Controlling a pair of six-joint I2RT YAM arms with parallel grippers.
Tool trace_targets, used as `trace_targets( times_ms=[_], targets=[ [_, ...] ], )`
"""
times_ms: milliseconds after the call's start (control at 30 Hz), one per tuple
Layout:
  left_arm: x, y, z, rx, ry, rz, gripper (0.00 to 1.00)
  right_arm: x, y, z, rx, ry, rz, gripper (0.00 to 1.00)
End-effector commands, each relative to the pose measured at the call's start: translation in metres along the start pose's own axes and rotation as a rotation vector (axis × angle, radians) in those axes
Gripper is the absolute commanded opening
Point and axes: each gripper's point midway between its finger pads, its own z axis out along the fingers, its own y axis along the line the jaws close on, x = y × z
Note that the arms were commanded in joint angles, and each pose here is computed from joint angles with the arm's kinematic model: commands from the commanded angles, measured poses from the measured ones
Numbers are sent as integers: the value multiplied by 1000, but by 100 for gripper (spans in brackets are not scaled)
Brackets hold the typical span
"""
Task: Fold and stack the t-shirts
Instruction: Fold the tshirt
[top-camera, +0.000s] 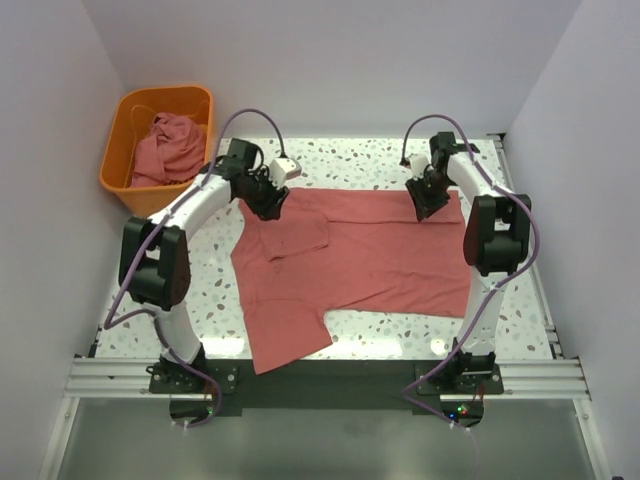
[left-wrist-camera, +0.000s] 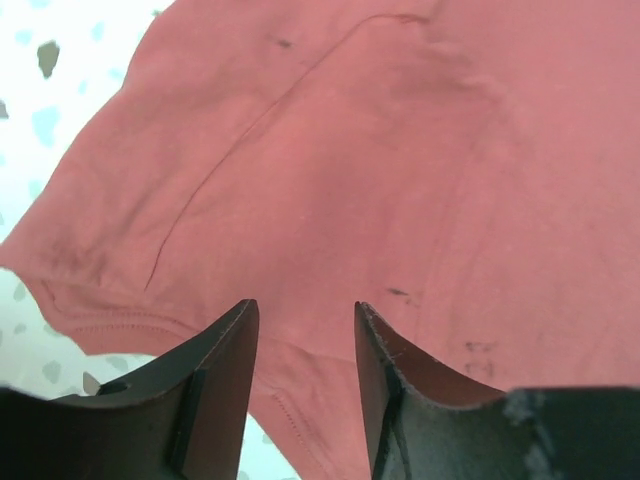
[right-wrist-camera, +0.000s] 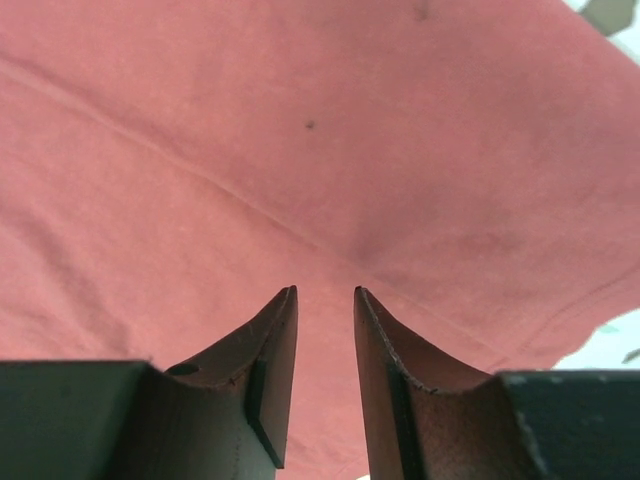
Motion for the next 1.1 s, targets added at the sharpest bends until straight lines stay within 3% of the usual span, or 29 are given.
trace_targets(
  times_ms=[0, 167, 333, 667, 733, 867, 1000, 1067],
  targets=[
    [9, 25, 15, -137, 47, -128, 47, -8, -26, -13, 117, -19, -8, 32],
    [35, 38, 33, -198, 120, -207, 45, 10, -49, -12, 193, 30, 15, 29],
    [65, 48, 42, -244, 198, -275, 44, 25, -63, 15, 243, 95, -7, 29],
    [105, 105, 60, -313, 282, -433, 39, -9, -94, 55, 285, 76, -7, 28],
    [95, 120, 63, -319, 260, -425, 39, -26, -98, 49, 292, 31, -6, 30],
    [47, 130, 52, -282, 142, -358, 48, -51, -92, 21, 266, -55, -7, 39],
    [-18, 114, 1, -221, -50, -246, 60, -69, -70, -39, 219, -167, -22, 62],
    [-31, 96, -17, -162, -98, -192, 67, -67, -50, -61, 150, -198, -42, 70]
  ],
)
